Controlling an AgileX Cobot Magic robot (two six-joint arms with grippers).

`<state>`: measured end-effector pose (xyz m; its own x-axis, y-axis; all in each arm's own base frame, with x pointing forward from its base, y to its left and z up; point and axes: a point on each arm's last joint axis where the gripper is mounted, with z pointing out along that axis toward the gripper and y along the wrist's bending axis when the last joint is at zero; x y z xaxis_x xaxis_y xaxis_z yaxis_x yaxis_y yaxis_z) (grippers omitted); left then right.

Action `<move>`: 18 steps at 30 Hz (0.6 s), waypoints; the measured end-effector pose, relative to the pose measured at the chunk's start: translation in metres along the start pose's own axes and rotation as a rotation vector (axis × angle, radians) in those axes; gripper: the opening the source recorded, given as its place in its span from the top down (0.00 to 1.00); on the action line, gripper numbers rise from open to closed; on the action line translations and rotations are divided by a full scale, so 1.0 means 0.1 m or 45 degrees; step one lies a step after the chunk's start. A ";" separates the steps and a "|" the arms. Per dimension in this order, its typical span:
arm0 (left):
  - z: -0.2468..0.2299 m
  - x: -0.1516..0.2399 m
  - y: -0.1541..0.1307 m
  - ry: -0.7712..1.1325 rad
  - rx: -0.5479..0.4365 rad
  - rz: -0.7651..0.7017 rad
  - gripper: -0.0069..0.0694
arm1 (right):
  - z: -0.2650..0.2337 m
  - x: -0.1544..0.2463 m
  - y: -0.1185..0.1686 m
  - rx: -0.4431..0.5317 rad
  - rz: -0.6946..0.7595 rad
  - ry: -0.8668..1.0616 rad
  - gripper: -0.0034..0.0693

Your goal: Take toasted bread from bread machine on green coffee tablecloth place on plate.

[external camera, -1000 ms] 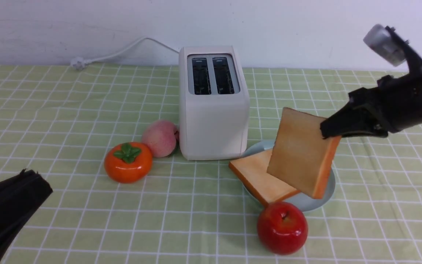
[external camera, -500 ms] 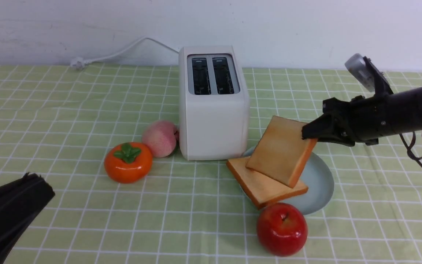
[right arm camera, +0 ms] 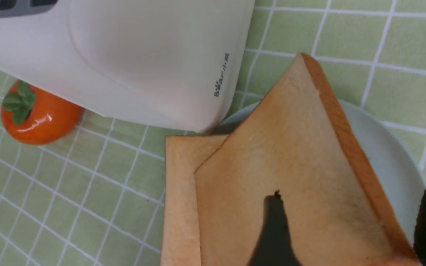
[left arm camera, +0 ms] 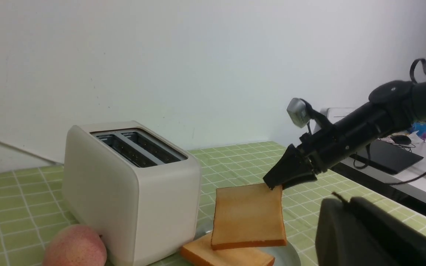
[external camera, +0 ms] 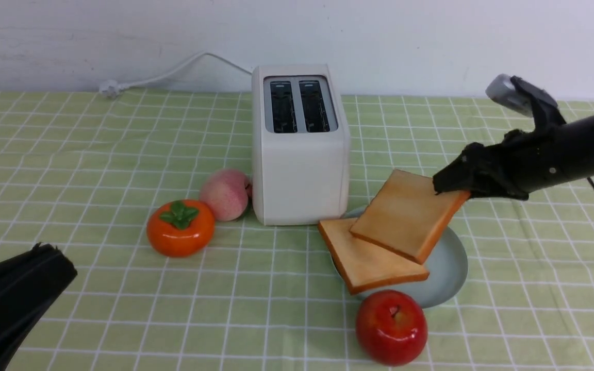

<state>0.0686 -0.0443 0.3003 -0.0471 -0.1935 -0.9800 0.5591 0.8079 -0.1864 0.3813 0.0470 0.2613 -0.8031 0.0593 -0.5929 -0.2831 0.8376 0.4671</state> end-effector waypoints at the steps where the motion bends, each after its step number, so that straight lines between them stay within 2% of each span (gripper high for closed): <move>1: 0.00 0.00 0.00 0.000 0.000 0.000 0.89 | -0.09 -0.04 0.05 0.017 -0.034 -0.007 0.29; 5: 0.00 0.00 0.00 0.000 0.001 0.000 0.88 | -0.43 -0.14 0.24 0.067 -0.118 -0.020 0.34; 8: 0.00 0.00 0.00 0.000 0.001 0.000 0.88 | -0.94 -0.16 0.54 0.115 -0.202 -0.027 0.46; 9: 0.00 0.00 0.00 0.000 0.001 0.000 0.88 | -0.97 -0.16 0.56 0.117 -0.206 -0.027 0.46; 14: 0.00 0.00 0.03 0.000 -0.037 0.001 0.88 | -1.73 0.15 1.01 0.145 -0.306 0.032 0.76; 18: 0.00 0.00 0.03 0.000 -0.043 0.001 0.88 | -2.07 0.35 1.21 0.164 -0.337 -0.004 0.88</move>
<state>0.0703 -0.0418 0.2997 -0.0469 -0.1932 -0.9800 0.5305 0.8265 -0.1883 0.2100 0.0381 0.4327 -0.7084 -0.1688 -0.6853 -0.4133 0.8863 0.2089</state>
